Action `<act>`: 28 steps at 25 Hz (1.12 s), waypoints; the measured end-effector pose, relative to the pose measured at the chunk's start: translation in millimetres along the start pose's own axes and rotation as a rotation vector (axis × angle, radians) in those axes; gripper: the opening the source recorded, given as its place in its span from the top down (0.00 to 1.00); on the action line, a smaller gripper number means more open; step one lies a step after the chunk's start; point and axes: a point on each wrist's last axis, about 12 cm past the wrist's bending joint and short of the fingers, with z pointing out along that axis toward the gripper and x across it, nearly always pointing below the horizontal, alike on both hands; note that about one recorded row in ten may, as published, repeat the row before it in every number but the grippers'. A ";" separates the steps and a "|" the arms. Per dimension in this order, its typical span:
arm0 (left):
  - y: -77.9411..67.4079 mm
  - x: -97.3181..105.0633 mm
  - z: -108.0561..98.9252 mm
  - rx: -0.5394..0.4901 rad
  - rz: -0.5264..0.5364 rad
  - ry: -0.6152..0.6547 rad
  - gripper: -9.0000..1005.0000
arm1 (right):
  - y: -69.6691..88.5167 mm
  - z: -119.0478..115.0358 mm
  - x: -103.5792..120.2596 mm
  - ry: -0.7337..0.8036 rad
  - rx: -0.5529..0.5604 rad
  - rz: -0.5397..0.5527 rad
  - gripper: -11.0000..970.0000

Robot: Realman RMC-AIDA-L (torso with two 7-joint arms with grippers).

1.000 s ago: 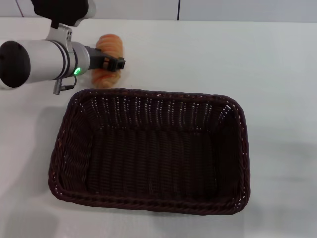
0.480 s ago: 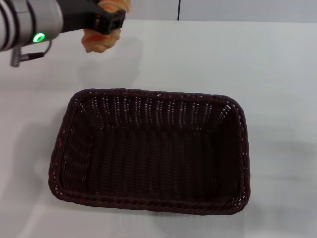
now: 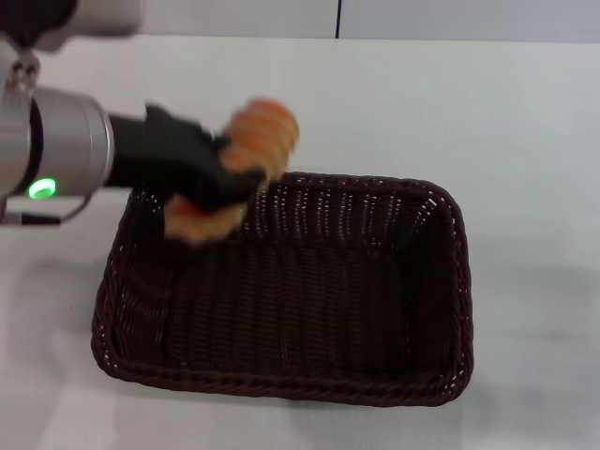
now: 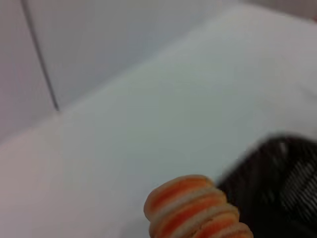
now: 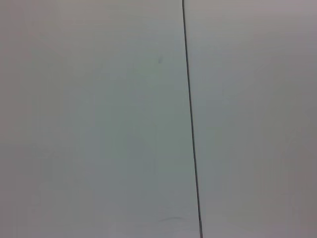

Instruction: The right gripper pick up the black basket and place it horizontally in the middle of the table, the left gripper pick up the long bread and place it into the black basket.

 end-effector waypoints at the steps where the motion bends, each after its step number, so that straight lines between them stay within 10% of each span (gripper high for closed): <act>1: 0.0 0.0 0.0 0.000 0.000 0.000 0.51 | 0.0 0.2 0.0 0.000 0.000 0.000 0.16; 11: -4.5 14.4 10.2 0.109 0.007 0.137 0.55 | 0.9 1.4 -0.2 -0.003 -0.008 -0.002 0.16; 18: -4.6 9.3 9.3 0.108 0.022 0.127 0.18 | 0.9 1.4 -0.5 -0.004 -0.008 -0.001 0.16; 28: 32.3 1.1 2.1 -0.126 0.045 -0.031 0.15 | 3.1 2.0 -1.3 -0.007 -0.014 0.004 0.16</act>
